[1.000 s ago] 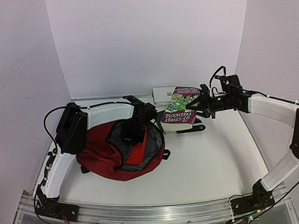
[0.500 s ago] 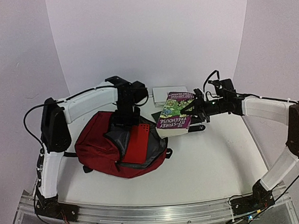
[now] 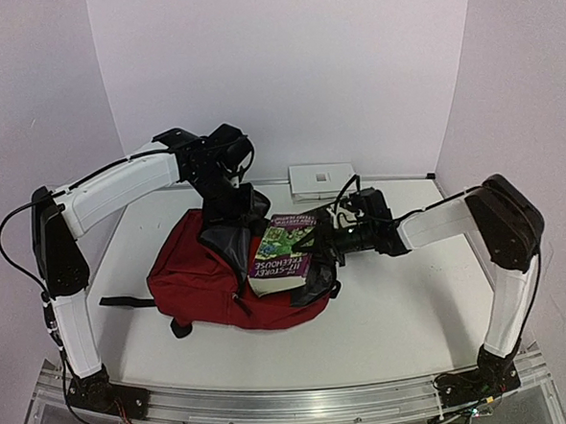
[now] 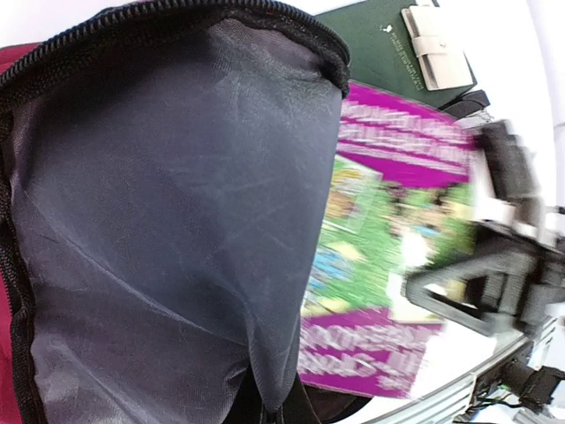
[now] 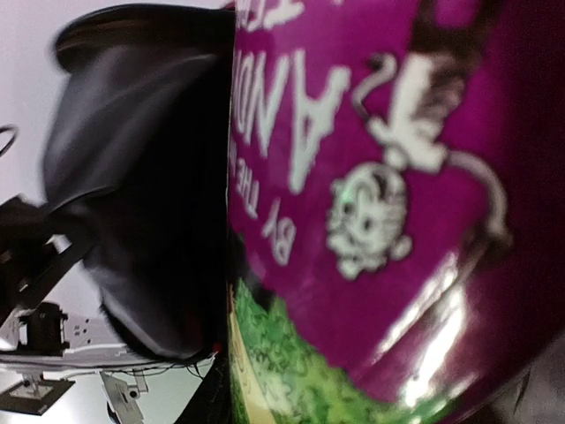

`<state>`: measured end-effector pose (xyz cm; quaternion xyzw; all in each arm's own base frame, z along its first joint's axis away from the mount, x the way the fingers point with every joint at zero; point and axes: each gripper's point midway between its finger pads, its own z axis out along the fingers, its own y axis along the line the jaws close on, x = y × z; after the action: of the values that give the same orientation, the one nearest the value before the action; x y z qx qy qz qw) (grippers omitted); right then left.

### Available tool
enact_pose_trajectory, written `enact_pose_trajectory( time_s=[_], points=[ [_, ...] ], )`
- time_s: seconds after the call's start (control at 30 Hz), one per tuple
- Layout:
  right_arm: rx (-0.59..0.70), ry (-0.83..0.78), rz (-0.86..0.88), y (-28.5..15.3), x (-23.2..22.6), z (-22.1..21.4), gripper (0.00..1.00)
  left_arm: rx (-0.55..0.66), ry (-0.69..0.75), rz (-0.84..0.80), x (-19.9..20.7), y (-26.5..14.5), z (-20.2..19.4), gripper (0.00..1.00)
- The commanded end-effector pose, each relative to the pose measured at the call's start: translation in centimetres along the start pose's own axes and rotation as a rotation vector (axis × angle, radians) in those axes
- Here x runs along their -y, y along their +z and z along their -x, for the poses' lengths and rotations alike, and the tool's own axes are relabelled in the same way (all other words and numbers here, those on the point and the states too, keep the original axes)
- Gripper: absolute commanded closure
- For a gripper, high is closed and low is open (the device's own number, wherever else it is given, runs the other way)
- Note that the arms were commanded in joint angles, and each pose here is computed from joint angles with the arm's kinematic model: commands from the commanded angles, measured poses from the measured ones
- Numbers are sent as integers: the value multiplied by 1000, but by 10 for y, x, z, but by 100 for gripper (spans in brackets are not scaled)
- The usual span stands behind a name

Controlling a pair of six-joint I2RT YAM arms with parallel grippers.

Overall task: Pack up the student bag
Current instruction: Place the book in the student bag.

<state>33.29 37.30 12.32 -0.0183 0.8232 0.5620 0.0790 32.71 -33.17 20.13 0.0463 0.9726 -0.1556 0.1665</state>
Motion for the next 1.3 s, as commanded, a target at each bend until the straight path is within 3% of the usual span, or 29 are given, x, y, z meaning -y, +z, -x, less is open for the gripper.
enact_pose_trajectory(
  time_s=[0.0,0.33,0.5,0.63,0.73,0.83,0.93,1.17,1.27],
  points=[
    [27,-77,190,30,-53,8,100,149,-19,-200,34,-50,24,100],
    [-20,-41,225,110,-49,2,97,161,-11,-248,43,-53,28,100],
    [14,13,96,108,-18,6,37,167,-15,-242,42,-56,31,100],
    [42,28,-70,93,8,2,16,165,-11,-235,43,-60,33,100],
    [58,58,-126,84,17,0,7,169,-12,-237,43,-61,34,100],
    [76,70,-169,74,21,-3,14,167,-12,-233,42,-59,34,100],
    [72,50,-185,71,21,-4,27,155,-11,-231,42,-55,32,100],
    [23,57,-184,94,31,-6,72,149,-8,-251,47,-52,33,100],
    [39,29,-133,110,11,7,83,131,-16,-267,49,-48,30,100]
  ],
)
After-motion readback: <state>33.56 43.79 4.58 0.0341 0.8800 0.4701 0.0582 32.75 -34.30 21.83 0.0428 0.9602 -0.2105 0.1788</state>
